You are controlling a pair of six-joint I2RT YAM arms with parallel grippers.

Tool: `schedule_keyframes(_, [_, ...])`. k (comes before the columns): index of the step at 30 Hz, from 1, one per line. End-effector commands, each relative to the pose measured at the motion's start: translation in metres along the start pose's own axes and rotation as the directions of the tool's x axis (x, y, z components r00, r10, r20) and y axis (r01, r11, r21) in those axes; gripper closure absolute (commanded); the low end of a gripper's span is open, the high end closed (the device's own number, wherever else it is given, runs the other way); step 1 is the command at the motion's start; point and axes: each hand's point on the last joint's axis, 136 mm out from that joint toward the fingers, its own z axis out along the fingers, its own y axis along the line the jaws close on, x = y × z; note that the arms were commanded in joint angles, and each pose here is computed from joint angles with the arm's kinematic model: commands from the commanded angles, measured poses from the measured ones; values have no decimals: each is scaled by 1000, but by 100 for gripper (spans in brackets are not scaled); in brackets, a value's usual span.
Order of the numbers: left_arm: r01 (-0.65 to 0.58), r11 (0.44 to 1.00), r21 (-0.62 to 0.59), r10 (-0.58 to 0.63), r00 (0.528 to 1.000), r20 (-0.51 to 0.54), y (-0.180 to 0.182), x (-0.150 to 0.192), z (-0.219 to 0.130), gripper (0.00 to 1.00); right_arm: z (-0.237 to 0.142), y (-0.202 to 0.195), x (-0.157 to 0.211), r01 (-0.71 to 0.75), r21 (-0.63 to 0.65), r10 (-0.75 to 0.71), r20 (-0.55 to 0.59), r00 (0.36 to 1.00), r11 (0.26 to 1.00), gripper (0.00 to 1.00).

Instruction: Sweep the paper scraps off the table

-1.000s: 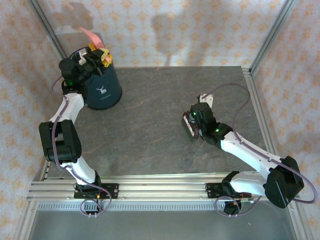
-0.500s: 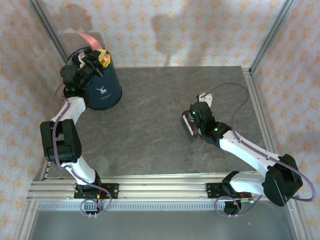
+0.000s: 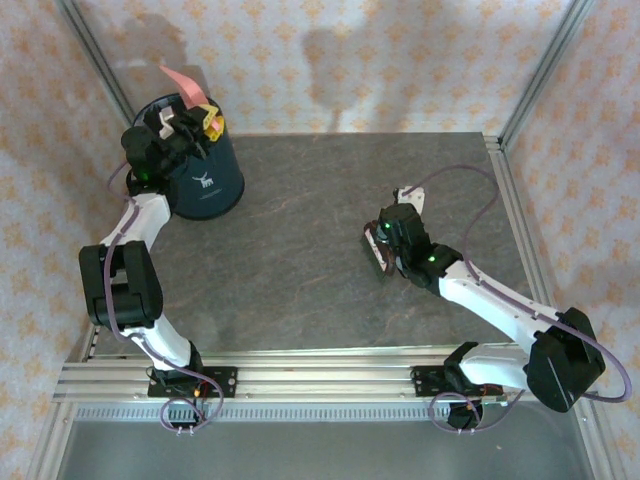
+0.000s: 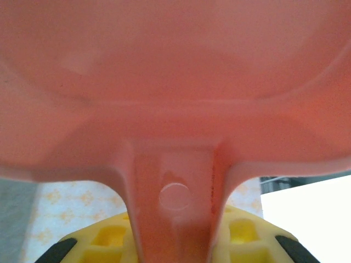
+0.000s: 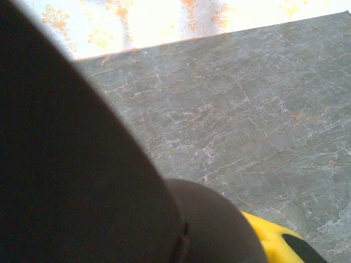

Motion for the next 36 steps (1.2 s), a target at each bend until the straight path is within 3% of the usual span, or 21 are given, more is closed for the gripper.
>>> schedule_keyframes(1, [-179,983,-35,177,983,-42,-26,21,-8,100,2,-2,0,-23,12,23,-2,1000,1000,100])
schedule_keyframes(5, [-269,946,-182,264,963,-52,-8,27,-18,100,0,-4,-2,-48,3,48,7,999,999,100])
schedule_keyframes(11, [-414,832,-370,394,910,-131,14,42,-39,100,-3,-9,-6,-86,-9,86,17,996,996,100])
schedule_keyframes(17, [-535,672,-513,470,843,-262,37,58,-57,100,-3,-12,-6,-125,-19,125,20,992,992,100])
schedule_keyframes(21, [-613,515,-599,512,781,-357,54,65,-72,100,-2,-16,-5,-142,-14,142,19,990,990,100])
schedule_keyframes(32, [-732,277,-622,481,666,-570,91,92,-90,100,-2,-27,-3,-164,16,163,29,986,986,100])
schedule_keyframes(36, [-792,176,-585,459,592,-663,104,107,-90,100,-3,-36,-2,-169,58,168,36,985,984,100])
